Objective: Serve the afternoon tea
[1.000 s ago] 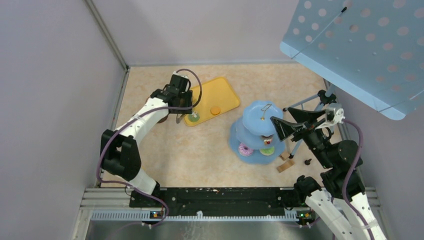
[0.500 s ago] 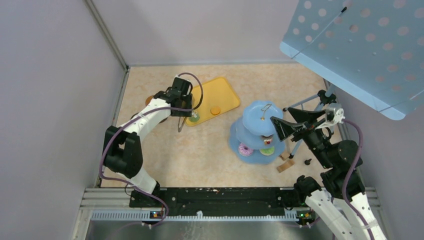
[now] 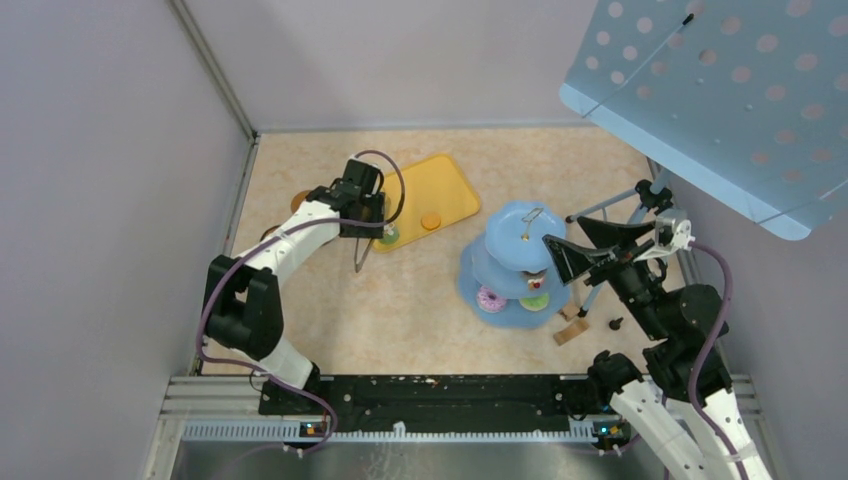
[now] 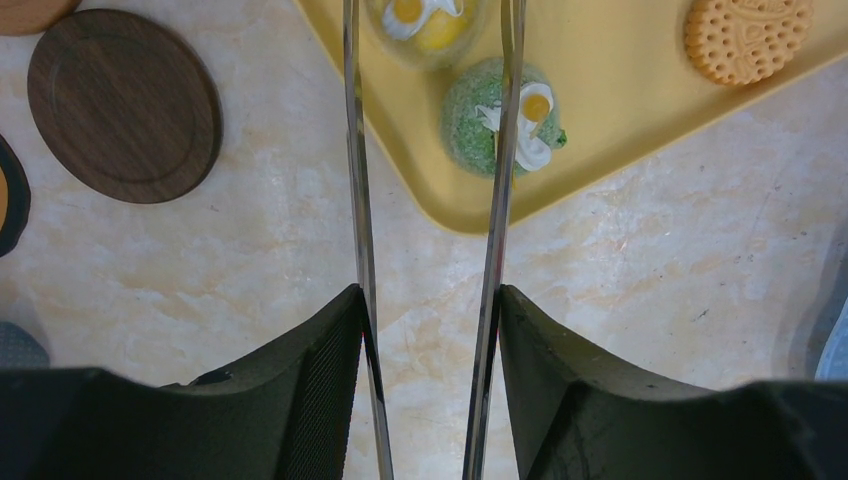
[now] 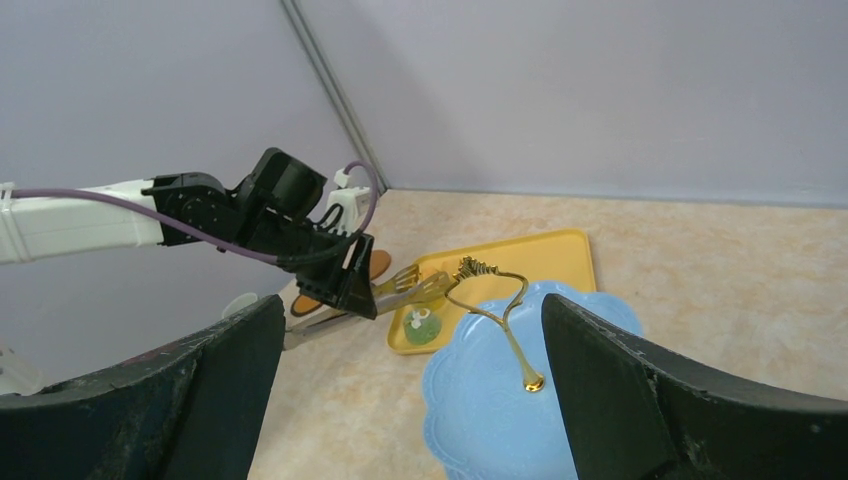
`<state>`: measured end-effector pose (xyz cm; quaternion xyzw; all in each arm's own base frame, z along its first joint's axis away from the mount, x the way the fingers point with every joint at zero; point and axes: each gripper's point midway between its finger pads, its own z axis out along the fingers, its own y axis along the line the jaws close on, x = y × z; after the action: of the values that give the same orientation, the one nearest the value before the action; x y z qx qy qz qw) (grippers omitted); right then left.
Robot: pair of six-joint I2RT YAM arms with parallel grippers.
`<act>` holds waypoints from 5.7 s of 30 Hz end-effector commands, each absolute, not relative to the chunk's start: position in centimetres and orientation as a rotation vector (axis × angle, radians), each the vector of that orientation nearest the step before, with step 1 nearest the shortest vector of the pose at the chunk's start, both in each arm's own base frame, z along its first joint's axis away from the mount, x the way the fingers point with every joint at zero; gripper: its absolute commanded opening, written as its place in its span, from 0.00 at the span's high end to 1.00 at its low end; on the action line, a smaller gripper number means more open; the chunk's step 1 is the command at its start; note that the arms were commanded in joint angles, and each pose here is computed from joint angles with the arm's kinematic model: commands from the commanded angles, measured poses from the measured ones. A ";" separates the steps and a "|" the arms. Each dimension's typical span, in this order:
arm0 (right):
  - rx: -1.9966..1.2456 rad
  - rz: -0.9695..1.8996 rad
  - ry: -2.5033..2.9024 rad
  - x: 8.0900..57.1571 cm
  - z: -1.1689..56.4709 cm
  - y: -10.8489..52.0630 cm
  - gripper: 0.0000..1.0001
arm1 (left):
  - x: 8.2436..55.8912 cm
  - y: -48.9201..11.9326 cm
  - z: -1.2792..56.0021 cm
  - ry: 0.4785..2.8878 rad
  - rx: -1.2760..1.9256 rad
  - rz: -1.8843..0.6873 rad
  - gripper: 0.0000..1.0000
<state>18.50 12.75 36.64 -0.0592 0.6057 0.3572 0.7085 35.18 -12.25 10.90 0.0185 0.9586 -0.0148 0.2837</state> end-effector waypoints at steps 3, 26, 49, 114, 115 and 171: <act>-0.126 0.813 1.276 17.5 39.0 12.4 0.03 | 35.7 -13.0 11.4 2.534 0.030 -0.102 0.45; -0.113 0.805 1.269 17.6 39.3 12.1 0.03 | 36.9 -15.4 22.2 2.337 0.166 -0.250 0.76; -0.127 0.770 1.266 17.5 39.9 11.8 0.03 | 20.7 -27.1 25.8 2.241 0.627 -0.646 0.70; -0.109 0.776 1.262 17.4 40.1 11.6 0.03 | 28.3 -35.5 27.1 2.013 0.839 -0.776 0.50; -0.108 0.776 1.263 17.3 40.0 11.5 0.03 | 28.4 -35.3 27.1 2.012 0.836 -0.769 0.49; -0.138 0.779 1.269 18.5 39.2 12.5 0.03 | 31.1 -15.0 12.7 2.509 0.240 -0.042 0.55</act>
<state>18.29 12.40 38.58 -0.0591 0.5895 0.3539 0.7237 30.71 -14.68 12.09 0.0954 0.9521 -0.0032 0.2905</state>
